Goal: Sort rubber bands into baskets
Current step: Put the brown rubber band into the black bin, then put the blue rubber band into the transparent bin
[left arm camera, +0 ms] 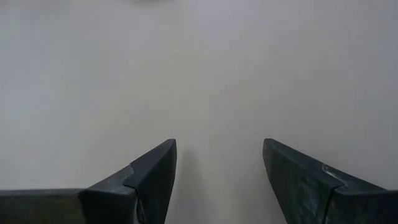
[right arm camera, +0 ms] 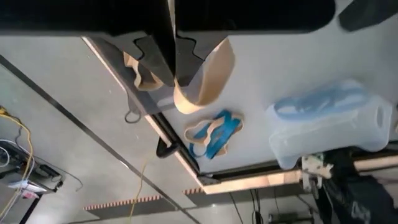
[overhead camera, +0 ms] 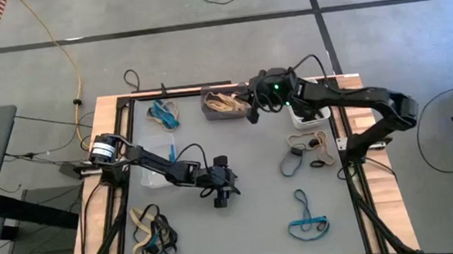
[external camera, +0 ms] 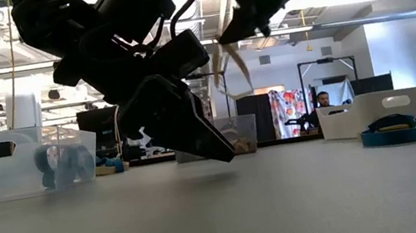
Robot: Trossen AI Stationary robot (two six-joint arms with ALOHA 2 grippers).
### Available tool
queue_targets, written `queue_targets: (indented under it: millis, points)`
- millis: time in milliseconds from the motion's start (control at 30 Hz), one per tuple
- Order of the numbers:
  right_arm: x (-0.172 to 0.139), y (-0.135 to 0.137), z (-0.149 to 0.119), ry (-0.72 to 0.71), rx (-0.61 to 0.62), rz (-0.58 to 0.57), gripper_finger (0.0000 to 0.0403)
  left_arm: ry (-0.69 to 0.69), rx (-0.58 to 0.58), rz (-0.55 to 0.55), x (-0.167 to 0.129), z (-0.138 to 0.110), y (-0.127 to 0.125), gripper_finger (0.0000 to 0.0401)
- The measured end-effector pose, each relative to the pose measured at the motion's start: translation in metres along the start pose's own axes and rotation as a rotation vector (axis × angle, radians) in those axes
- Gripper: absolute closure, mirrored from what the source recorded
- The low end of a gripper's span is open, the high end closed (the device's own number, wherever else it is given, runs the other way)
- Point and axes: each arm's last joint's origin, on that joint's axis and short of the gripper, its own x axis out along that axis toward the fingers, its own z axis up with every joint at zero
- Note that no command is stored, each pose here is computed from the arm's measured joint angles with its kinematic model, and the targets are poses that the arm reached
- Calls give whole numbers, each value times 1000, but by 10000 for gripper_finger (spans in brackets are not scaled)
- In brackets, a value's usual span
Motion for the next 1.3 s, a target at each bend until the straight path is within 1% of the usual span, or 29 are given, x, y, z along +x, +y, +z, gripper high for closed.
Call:
queue_targets:
  millis: [167,333,400,500,633,767,867,1033,1133,1300]
  points:
    - [23,-20,-6,-63,20,-21,381,-1,-4,0,0,0,0,170]
    - [46,-38,-18,-101,56,-26,381,-1,-7,0,0,0,0,170]
    - [55,-45,-25,-97,82,-22,380,-1,-7,0,0,0,0,170]
    - [71,-54,-38,-52,132,9,376,-1,-10,0,0,0,0,170]
    - [88,-61,-54,32,184,47,350,-1,-20,0,0,0,0,170]
    - [98,-63,-62,91,204,46,298,-1,-30,0,0,0,0,170]
    - [95,-62,-62,119,201,47,247,0,-35,-1,0,0,0,170]
    - [69,-60,-45,155,167,51,169,0,-40,-3,0,0,0,170]
    - [48,-58,-34,189,159,34,148,-7,-42,-3,0,1,0,170]
    - [2,-42,-18,277,119,66,143,-40,-46,-4,0,4,0,170]
